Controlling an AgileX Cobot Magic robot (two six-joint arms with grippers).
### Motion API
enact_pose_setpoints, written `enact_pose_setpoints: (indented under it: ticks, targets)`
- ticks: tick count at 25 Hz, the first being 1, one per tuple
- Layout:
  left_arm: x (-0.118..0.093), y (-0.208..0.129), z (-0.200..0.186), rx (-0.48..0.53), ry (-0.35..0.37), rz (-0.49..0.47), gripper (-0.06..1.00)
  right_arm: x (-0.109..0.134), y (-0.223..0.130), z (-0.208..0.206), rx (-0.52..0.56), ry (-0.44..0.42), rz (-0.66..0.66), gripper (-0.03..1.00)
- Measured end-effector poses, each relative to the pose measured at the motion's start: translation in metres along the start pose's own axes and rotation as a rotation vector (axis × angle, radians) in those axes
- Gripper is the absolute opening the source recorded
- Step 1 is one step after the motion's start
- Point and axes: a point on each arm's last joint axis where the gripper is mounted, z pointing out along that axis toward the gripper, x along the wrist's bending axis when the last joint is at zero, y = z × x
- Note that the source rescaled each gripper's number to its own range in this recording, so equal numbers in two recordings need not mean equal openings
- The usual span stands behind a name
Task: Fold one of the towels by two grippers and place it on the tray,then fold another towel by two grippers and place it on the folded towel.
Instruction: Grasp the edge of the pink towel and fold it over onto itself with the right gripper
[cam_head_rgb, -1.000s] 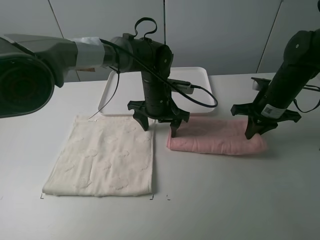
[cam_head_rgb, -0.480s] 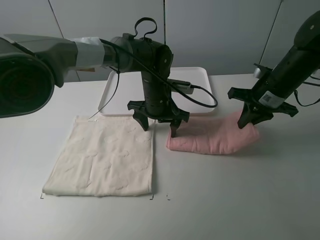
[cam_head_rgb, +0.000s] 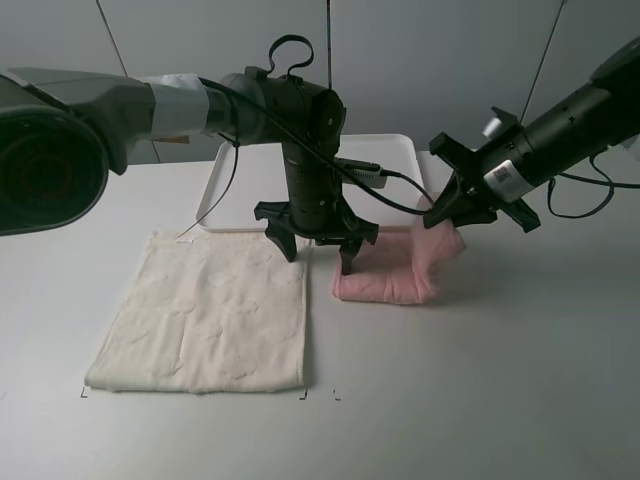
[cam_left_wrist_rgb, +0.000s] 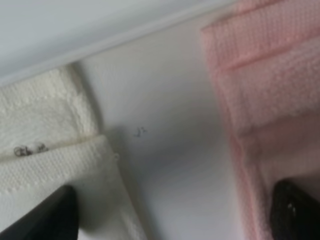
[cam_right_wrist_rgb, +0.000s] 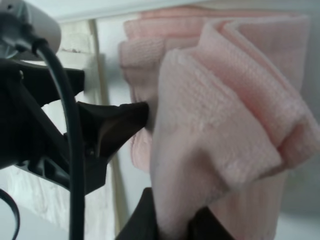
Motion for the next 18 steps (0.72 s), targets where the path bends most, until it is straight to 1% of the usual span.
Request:
enact_pose_setpoints:
  ticks: [5, 11, 13, 18]
  targets:
    - [0.000, 0.000, 0.000, 0.004, -0.004, -0.003, 0.98, -0.006, -0.006, 0.007, -0.024, 0.031, 0.029, 0.06]
    - [0.000, 0.000, 0.000, 0.004, -0.004, 0.013, 0.98, -0.011, -0.011, 0.023, -0.069, 0.162, 0.084, 0.06]
    - [0.000, -0.001, 0.000, 0.006, -0.004, 0.017, 0.98, -0.017, -0.011, 0.034, -0.066, 0.184, 0.106, 0.06]
    - [-0.001, -0.001, 0.000, 0.007, -0.008, 0.024, 0.98, -0.021, -0.008, 0.052, -0.076, 0.223, 0.107, 0.06]
